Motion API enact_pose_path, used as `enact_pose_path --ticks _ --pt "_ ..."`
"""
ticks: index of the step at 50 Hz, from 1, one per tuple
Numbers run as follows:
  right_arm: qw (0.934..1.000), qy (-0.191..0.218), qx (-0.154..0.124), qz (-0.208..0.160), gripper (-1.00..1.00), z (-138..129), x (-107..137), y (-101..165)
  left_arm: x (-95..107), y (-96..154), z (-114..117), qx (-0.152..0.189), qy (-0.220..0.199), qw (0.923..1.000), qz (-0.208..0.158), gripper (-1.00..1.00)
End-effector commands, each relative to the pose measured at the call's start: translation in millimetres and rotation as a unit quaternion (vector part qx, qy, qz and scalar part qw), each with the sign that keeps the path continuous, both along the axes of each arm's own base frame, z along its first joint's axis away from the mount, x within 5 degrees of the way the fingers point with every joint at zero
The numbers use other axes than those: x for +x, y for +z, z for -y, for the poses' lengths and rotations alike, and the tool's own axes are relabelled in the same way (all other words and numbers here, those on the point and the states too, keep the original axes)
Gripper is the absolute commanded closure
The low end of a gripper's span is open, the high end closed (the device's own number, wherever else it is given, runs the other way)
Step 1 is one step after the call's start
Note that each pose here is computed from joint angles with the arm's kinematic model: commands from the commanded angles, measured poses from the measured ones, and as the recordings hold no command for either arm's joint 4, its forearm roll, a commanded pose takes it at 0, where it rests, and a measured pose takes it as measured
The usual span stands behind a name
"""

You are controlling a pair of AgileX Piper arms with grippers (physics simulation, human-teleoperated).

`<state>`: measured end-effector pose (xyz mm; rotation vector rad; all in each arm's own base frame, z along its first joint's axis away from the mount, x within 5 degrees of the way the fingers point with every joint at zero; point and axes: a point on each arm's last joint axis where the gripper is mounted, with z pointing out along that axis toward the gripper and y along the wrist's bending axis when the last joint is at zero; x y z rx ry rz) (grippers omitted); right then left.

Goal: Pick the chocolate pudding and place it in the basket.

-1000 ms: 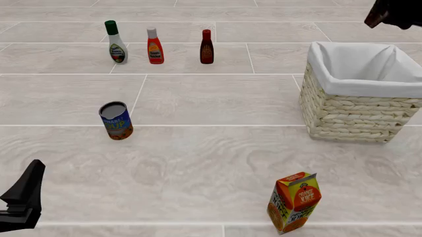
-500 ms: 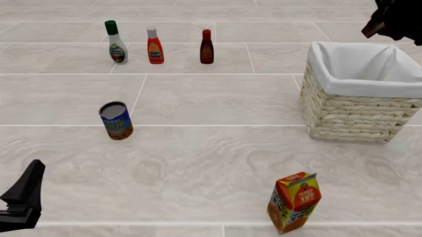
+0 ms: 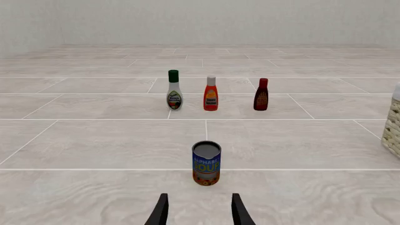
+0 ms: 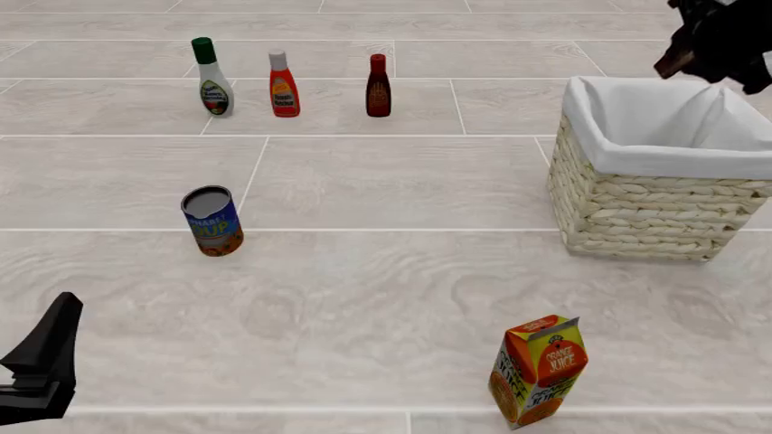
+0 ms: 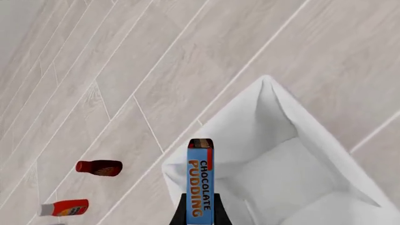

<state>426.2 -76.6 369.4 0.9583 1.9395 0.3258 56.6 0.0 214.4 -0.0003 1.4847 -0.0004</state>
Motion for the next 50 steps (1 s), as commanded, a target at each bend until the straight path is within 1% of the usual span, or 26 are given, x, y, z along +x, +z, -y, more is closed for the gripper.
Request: enact_pose_path --ticks 1,12,26,41,50 --pt "0.9998 -0.009 0.017 -0.002 1.00 -1 4 -6 0 0 0 0.000 0.000 1.0000 0.000 -1.00" --pt "0.9994 -0.012 0.030 -0.011 1.00 -5 4 -18 0 0 0 0.000 0.000 1.0000 0.000 -1.00" --pt "0.9990 -0.016 0.037 -0.018 1.00 -5 4 -31 0 0 0 0.000 0.000 1.0000 0.000 -1.00" --pt "0.9984 -0.026 0.045 -0.023 1.00 1 11 -43 0 0 0 0.000 0.000 1.0000 0.000 -1.00" --pt "0.9983 -0.031 0.042 -0.026 1.00 7 11 -45 0 0 0 0.000 0.000 1.0000 0.000 -1.00"
